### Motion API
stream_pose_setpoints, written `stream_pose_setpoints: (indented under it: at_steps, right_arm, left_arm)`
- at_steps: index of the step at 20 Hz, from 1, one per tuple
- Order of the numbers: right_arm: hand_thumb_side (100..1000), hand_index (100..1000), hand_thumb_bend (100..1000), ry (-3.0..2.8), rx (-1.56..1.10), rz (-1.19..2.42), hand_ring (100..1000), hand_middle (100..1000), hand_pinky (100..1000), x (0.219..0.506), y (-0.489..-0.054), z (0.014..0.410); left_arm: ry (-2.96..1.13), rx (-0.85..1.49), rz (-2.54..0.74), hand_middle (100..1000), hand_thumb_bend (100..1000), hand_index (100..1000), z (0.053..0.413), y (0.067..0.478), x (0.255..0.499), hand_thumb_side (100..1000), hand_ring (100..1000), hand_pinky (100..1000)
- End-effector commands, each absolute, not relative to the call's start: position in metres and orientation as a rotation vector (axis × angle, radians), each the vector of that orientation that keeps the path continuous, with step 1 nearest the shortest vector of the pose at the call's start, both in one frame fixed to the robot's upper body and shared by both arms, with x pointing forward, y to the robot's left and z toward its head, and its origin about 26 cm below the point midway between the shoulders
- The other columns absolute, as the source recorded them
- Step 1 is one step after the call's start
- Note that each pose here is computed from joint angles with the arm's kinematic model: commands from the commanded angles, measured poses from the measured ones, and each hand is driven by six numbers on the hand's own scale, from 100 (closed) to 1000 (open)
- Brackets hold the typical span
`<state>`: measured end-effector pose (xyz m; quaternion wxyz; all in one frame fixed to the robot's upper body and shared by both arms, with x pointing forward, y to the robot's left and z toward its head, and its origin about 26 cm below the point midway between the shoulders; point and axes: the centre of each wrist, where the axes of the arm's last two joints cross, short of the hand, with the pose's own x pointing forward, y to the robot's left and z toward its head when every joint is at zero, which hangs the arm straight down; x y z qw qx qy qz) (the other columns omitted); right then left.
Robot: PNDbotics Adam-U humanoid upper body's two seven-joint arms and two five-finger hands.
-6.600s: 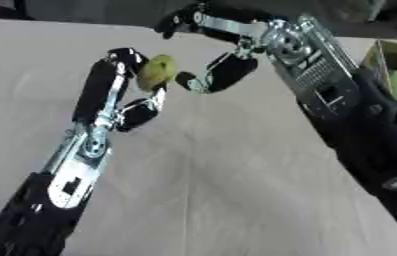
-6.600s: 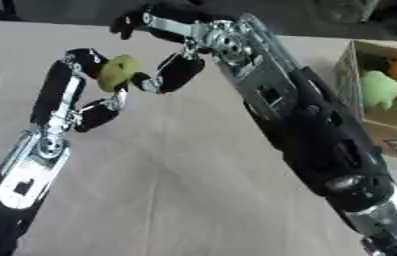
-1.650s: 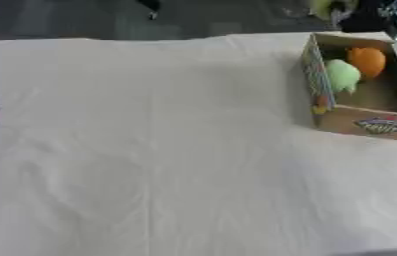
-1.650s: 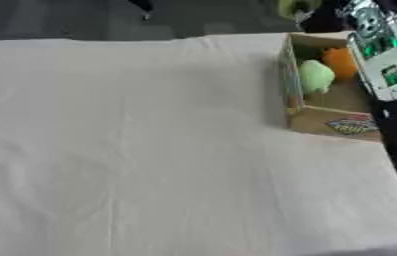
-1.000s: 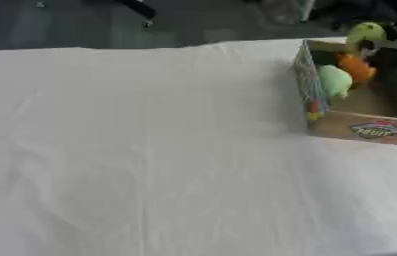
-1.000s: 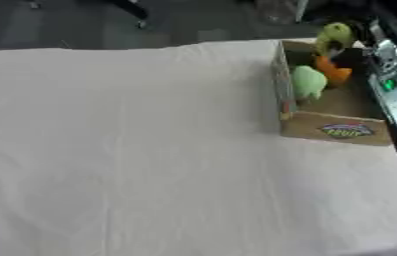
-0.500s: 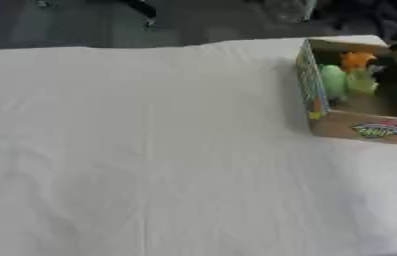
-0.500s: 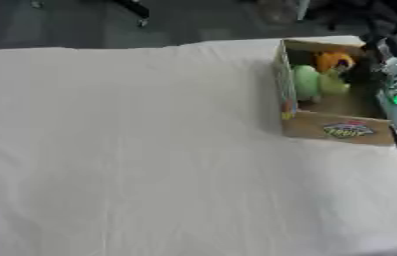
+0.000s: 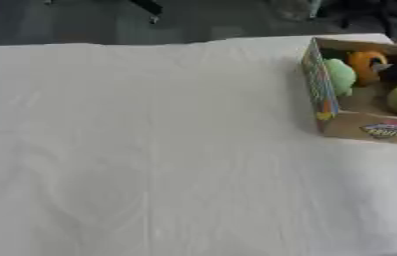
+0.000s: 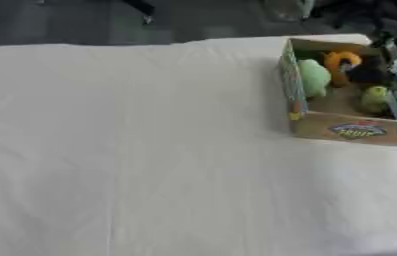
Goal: Pick up the objects with one hand, pass them to the other hand, and then place them into the box on the other side of the table.
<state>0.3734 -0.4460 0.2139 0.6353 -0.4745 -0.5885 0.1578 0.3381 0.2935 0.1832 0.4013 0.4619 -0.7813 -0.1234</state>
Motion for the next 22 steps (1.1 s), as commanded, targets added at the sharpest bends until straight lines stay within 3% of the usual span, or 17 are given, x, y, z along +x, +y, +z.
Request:
stream_pose_setpoints:
  at_steps: [1, 2, 5, 8, 9, 10, 16, 18, 22]
  right_arm:
    - [566, 975, 100, -1.494, -1.049, 0.257, 1000, 841, 1000, 0.370, -0.441, 0.242]
    - [665, 990, 100, -1.588, -0.987, 0.201, 1000, 845, 1000, 0.369, -0.433, 0.248]
    - [713, 1000, 100, -1.823, -0.785, 0.081, 1000, 855, 1000, 0.366, -0.407, 0.258]
    - [615, 1000, 100, -1.977, -0.628, 0.027, 1000, 855, 1000, 0.363, -0.385, 0.264]
    - [456, 1000, 100, -2.012, -0.590, 0.016, 1000, 851, 1000, 0.361, -0.379, 0.265]
    - [508, 1000, 100, -2.041, -0.559, 0.007, 1000, 849, 1000, 0.361, -0.374, 0.265]
    - [526, 1000, 100, -2.087, -0.413, -0.068, 1000, 849, 1000, 0.363, -0.353, 0.251]
    - [465, 1000, 100, -2.073, -0.387, -0.074, 1000, 846, 1000, 0.365, -0.349, 0.244]
    - [504, 1000, 100, -2.049, -0.339, -0.070, 1000, 845, 1000, 0.367, -0.344, 0.232]
  left_arm:
    - [-1.988, 1.204, -0.277, 588, 361, 786, 0.193, 0.302, 0.336, 319, 633, 634]
    - [-1.981, 1.197, -0.247, 587, 347, 787, 0.192, 0.303, 0.336, 341, 632, 633]
    - [-1.973, 1.162, -0.136, 583, 275, 787, 0.190, 0.306, 0.338, 452, 628, 628]
    - [-1.979, 1.095, -0.005, 584, 193, 784, 0.189, 0.310, 0.341, 658, 629, 634]
    - [-1.984, 1.083, 0.027, 588, 190, 784, 0.189, 0.312, 0.342, 663, 631, 635]
    - [-1.985, 1.071, 0.054, 590, 192, 788, 0.188, 0.313, 0.343, 669, 633, 635]
    - [-1.966, 0.901, 0.216, 661, 189, 806, 0.180, 0.319, 0.349, 664, 690, 655]
    - [-1.961, 0.843, 0.252, 666, 184, 806, 0.176, 0.319, 0.352, 656, 694, 661]
    - [-1.951, 0.724, 0.317, 677, 200, 810, 0.168, 0.320, 0.356, 684, 700, 671]
